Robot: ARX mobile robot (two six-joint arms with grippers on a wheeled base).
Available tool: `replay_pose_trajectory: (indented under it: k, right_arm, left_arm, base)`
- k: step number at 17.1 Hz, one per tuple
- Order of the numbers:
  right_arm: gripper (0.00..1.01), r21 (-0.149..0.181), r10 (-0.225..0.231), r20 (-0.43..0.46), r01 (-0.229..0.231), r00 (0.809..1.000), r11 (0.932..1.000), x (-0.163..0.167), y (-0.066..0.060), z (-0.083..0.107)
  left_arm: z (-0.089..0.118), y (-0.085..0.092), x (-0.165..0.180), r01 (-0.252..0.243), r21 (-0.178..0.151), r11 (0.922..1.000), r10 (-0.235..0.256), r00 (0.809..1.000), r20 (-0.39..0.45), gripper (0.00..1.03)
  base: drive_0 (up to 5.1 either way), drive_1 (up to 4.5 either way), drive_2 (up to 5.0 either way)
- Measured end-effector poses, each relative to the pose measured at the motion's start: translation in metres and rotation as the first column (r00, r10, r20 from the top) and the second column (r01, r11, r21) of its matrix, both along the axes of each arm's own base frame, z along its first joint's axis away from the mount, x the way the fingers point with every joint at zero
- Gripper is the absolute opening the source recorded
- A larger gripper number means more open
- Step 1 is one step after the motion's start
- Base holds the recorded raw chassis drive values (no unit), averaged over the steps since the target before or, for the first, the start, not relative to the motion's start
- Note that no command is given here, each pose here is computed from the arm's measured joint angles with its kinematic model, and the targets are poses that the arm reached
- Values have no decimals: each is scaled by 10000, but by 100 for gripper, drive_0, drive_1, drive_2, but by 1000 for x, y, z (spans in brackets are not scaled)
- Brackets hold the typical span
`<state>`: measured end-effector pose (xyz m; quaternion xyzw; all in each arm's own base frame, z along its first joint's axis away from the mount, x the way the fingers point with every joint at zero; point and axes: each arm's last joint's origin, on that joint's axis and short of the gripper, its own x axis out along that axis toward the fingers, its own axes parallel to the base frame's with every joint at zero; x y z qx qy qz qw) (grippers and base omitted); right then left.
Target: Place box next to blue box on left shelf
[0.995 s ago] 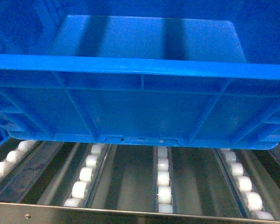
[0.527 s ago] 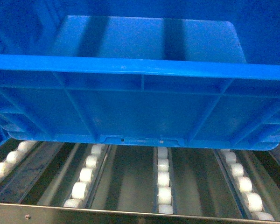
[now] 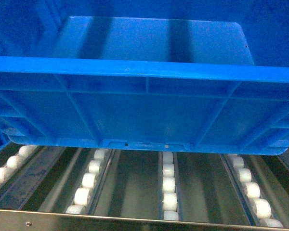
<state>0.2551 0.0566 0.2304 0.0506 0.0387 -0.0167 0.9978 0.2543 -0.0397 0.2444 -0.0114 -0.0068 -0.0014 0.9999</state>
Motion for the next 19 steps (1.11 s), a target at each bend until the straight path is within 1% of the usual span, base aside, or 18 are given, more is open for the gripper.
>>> replay_pose_trajectory:
  k: [10,15,16,17,18,19]
  right_arm:
    - [8,-4,0,0,0,10000,10000,0,0,0]
    - [8,-4,-4,0,4,10000,10000,0,0,0]
    - [8,-295,-256,9,256,9997,9992,0,0,0]
    - [8,-565,-289,-22,287,9996,9980,-1,1,0]
    - [8,-745,-248,-309,225,9992,9970,0,1,0]
    - [8,-773,-209,-683,156,9974,9969,0,1,-3]
  left_arm:
    - [0,0,0,0,1,10000,0,10000,-4,10]
    - [0,0,0,0,0,10000,0,10000,0,10]
    - [0,0,0,4,-4,10000,-4,10000,0,10]
    - [0,-2,0,-310,185,9993,320,9979,-571,10]
    - [0,-4,1,-744,478,9961,792,9908,-1097,10]
    - [-1,-6,1,-841,611,9946,918,9864,-1366,10]
  base:
    - [17,430,-397]
    - [0,0,0]
    - [0,0,0]
    - [0,0,0]
    - [0,0,0]
    - [0,0,0]
